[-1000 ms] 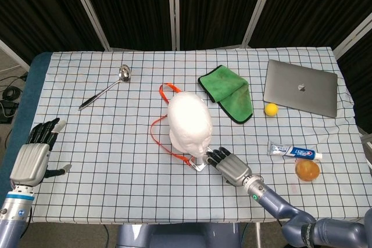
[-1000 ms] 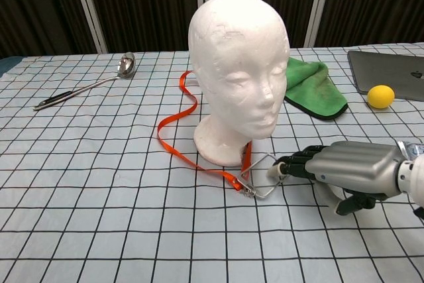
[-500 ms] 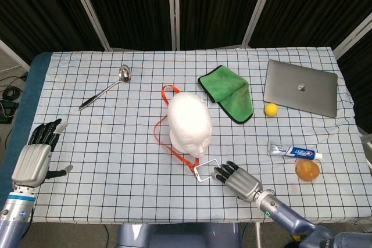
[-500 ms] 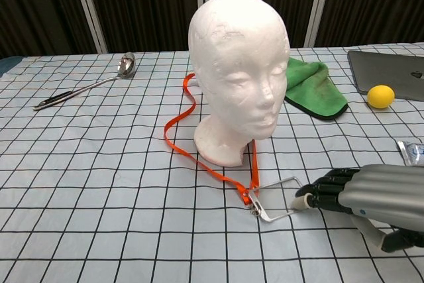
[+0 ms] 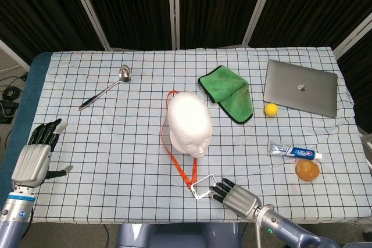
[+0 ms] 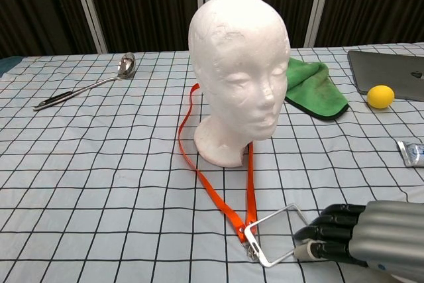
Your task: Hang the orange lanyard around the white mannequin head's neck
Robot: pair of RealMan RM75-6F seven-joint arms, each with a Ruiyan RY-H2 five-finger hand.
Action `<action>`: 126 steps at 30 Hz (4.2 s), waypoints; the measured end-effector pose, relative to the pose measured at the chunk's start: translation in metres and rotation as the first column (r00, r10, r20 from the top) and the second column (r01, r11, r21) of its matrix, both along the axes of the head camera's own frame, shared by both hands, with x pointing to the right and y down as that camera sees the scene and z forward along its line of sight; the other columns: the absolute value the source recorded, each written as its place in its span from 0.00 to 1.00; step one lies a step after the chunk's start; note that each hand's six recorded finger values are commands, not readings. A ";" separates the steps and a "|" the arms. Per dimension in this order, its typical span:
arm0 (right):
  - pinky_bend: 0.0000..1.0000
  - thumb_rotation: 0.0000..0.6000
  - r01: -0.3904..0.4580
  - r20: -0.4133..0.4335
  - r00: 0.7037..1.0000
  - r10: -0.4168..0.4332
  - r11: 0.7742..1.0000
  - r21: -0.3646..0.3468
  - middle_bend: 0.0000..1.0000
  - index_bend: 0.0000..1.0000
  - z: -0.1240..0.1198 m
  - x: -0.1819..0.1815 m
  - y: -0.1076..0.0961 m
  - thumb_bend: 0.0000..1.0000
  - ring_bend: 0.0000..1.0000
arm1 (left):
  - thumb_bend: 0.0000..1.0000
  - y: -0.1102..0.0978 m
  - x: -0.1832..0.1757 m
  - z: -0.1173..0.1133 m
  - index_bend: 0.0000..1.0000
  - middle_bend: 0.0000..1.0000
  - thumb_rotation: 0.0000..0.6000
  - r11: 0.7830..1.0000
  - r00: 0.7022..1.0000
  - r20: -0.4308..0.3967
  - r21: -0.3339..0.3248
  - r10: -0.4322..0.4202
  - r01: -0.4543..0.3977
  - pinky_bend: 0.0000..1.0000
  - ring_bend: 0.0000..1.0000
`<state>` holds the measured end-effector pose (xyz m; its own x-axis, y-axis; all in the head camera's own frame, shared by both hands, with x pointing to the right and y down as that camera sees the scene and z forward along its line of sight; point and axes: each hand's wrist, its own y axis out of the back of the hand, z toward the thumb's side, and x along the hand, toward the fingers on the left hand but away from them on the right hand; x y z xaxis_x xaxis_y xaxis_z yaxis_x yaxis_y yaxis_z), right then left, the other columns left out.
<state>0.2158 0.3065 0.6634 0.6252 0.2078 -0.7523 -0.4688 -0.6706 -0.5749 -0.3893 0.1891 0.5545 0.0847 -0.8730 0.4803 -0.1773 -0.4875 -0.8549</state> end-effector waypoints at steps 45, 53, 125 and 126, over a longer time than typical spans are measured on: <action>0.09 1.00 -0.074 -0.011 0.997 0.075 0.991 0.107 0.19 0.20 0.012 0.011 -0.054 0.98 0.00 | 0.00 -0.001 -0.001 0.000 0.00 0.00 1.00 1.000 1.000 -0.009 -0.002 -0.001 0.001 0.00 0.00; 0.10 1.00 -0.049 0.009 0.999 0.049 0.992 0.114 0.19 0.20 -0.001 0.020 -0.044 0.98 0.00 | 0.00 0.000 0.002 0.001 0.00 0.00 1.00 1.000 1.000 -0.011 -0.007 0.004 -0.005 0.00 0.00; 0.18 1.00 0.059 0.082 0.995 -0.061 0.998 0.026 0.23 0.23 -0.026 0.004 -0.006 0.99 0.05 | 0.00 0.001 0.003 0.003 0.00 0.00 1.00 1.000 1.000 -0.013 -0.018 0.008 -0.008 0.00 0.00; 0.18 1.00 0.059 0.083 0.995 -0.061 0.998 0.028 0.23 0.23 -0.026 0.004 -0.007 0.99 0.05 | 0.00 0.001 0.003 0.003 0.00 0.00 1.00 1.000 1.000 -0.014 -0.018 0.007 -0.008 0.00 0.00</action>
